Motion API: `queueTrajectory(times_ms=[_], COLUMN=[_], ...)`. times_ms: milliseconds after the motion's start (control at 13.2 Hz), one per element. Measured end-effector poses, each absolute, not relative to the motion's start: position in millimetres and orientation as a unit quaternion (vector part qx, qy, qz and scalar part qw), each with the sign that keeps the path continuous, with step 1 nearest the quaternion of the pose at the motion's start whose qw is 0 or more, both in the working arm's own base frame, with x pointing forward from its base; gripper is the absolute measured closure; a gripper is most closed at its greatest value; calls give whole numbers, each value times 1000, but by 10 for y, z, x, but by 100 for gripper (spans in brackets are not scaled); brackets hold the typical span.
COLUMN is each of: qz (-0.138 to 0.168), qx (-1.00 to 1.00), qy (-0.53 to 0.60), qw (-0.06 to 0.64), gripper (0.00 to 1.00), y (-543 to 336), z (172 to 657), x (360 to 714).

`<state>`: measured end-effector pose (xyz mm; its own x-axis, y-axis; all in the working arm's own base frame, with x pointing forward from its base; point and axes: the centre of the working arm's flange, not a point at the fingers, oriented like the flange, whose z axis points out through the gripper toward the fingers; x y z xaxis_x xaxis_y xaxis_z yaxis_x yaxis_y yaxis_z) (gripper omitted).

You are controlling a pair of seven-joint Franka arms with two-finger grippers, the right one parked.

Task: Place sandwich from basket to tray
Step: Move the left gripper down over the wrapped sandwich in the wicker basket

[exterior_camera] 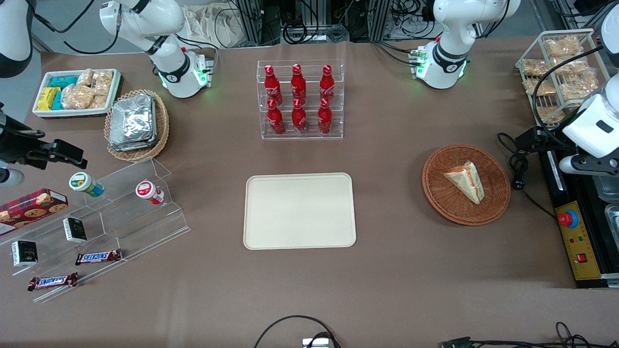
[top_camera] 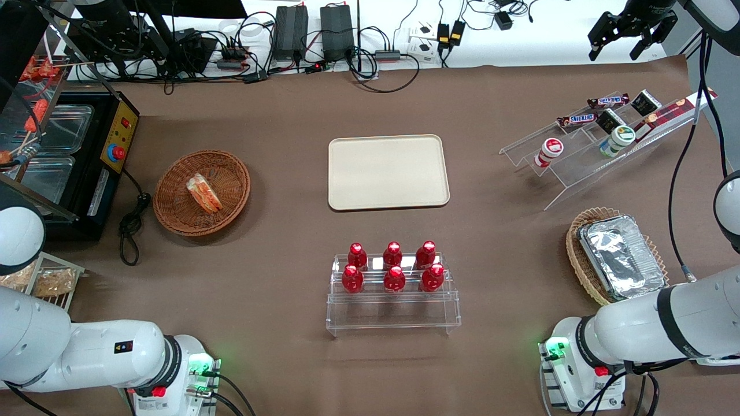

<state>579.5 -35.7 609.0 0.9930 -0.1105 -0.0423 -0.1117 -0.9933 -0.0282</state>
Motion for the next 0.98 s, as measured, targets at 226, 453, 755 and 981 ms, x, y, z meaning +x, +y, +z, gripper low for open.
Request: queueTrajectory(times_ms=[226, 453, 755, 981], qz=[21, 28, 39, 32], qx=[-999, -999, -999, -998], qy=[42, 19, -15, -50], qw=[15, 2, 4, 7], gripper=[0, 0, 0, 0], y=[-360, -396, -408, -437], z=[6083, 6008, 5625, 5093], x=[5797, 5818, 5862, 5782])
